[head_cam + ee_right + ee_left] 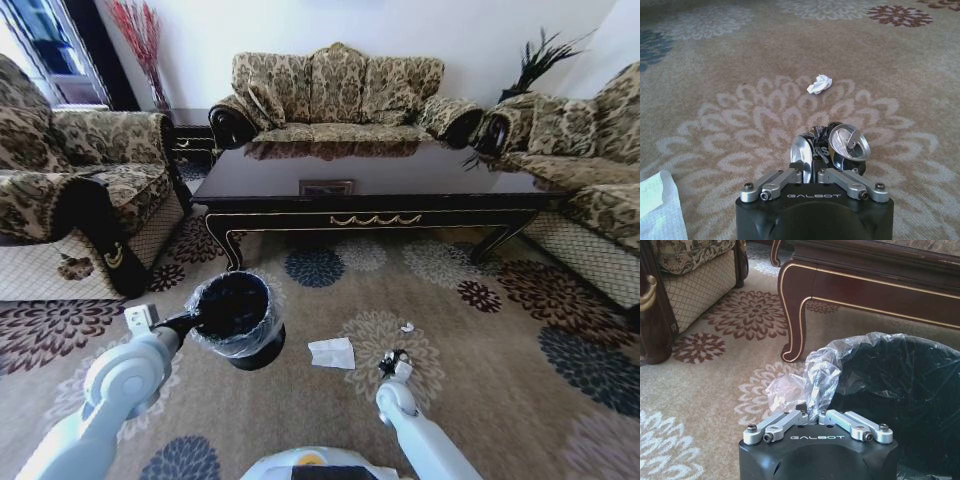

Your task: Move to the front of the table and pick up the trash from the floor, then place it into the trash bin.

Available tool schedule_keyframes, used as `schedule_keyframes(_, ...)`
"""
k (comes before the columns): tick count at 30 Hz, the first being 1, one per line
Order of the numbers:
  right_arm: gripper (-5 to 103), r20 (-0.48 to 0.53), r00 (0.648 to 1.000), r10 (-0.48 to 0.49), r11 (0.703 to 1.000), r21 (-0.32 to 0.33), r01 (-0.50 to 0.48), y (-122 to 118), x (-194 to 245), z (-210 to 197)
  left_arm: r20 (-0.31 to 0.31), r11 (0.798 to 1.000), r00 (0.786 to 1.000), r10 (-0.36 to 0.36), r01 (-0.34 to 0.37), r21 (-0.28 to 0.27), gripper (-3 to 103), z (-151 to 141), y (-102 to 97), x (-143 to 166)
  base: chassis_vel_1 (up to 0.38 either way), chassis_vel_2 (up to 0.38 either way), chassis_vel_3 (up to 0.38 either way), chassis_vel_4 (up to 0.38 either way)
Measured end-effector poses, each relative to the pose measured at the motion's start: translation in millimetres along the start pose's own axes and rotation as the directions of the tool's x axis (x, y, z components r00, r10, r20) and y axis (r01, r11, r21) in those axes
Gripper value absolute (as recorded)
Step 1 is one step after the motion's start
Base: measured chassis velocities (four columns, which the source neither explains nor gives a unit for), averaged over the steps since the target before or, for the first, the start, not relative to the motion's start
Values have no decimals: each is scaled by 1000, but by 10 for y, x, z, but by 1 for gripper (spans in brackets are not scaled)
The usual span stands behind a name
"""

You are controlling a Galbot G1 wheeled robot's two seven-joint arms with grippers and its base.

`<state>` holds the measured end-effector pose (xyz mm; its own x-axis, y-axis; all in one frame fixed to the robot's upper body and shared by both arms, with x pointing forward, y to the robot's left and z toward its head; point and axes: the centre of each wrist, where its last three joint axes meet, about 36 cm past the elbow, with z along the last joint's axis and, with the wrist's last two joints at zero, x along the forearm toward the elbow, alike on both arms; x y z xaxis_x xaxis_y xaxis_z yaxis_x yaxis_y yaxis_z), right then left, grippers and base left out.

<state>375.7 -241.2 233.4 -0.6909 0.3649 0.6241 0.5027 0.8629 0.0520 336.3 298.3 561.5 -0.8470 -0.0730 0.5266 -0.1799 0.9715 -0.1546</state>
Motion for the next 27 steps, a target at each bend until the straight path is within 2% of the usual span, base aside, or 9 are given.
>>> schedule_keyframes(8, 9, 38, 999, -28, 1000, 6, 28, -99, 263, -94, 2, 1000, 1000, 0, 0, -2, 4, 0, 2, 7, 0, 0, 0, 0)
schedule_keyframes(12, 9, 117, 990, -83, 997, 7, 83, -191, 545, -373, -10, 1000, 1000, 11, -11, -2, 4, 53, -41, 5, 0, 0, 0, 0)
schedule_keyframes(16, 9, 239, 951, -197, 980, 42, 192, -290, 940, -699, -28, 1000, 999, 29, -29, -3, 4, 149, -124, 8, 0, 0, 0, 0)
schedule_keyframes(18, 9, 332, 897, -292, 956, 73, 284, -285, 1186, -852, -41, 999, 998, 40, -40, 1, 4, 218, -173, 10, 0, 0, 0, 0)
schedule_keyframes(19, 9, 332, 897, -292, 956, 73, 284, -285, 1186, -852, -41, 999, 998, 40, -40, 1, 4, 218, -173, 10, 0, 0, 0, 0)
schedule_keyframes(21, 9, 410, 831, -376, 925, 104, 367, -246, 1387, -978, -52, 999, 998, 46, -46, 3, 4, 272, -203, 16, 0, 0, 0, 0)
schedule_keyframes(22, 9, 472, 761, -446, 890, 137, 436, -212, 1532, -1080, -61, 999, 997, 49, -49, 2, 4, 312, -221, 25, 0, 0, 0, 0)
schedule_keyframes(23, 9, 472, 761, -446, 890, 137, 436, -212, 1532, -1080, -61, 999, 997, 49, -49, 2, 4, 312, -221, 25, 0, 0, 0, 0)
schedule_keyframes(27, 9, 574, 539, -616, 760, 256, 597, -135, 1764, -1205, -73, 998, 995, 61, -63, -20, 4, 403, -272, 75, 0, 0, 0, 0)
